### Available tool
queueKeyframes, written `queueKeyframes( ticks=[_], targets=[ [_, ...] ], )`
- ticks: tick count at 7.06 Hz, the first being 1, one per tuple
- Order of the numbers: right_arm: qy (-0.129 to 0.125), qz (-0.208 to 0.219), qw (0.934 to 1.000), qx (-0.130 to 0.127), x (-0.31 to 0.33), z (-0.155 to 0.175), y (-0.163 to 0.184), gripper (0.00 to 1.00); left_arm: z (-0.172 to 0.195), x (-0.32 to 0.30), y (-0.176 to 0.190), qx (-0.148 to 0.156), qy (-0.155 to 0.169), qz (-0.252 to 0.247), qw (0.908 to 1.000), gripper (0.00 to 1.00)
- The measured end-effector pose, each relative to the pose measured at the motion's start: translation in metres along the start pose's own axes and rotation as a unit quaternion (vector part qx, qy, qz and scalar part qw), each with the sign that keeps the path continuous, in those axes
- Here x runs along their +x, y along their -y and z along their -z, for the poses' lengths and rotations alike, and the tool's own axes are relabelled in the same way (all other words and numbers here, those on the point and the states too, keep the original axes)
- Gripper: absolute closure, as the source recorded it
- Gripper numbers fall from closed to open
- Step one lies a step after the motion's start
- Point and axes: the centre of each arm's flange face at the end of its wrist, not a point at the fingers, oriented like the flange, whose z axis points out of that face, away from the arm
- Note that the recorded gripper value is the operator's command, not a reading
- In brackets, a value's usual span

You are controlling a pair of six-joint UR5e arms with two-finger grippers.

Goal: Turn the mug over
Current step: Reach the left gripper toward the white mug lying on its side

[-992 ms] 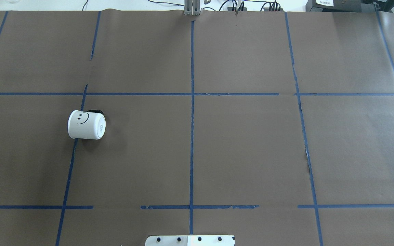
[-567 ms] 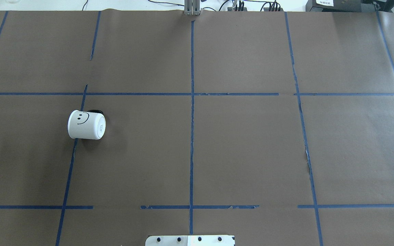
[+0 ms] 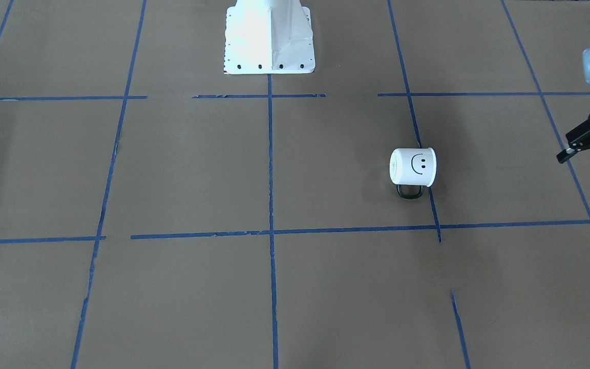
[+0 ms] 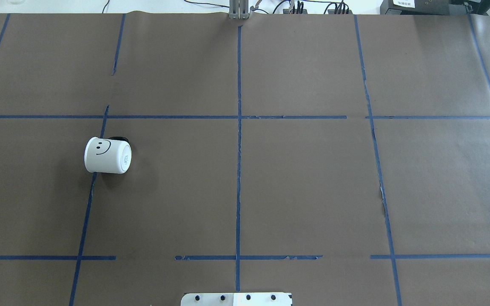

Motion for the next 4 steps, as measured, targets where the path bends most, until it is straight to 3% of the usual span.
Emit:
queueKeyframes(
  ticks=[4],
  targets=[
    [0.000, 0.000, 1.0000, 0.000, 0.000, 0.000, 0.000, 0.00, -0.056, 0.015, -0.022, 0.032, -0.088, 0.091, 0.9915, 0.00]
  ],
)
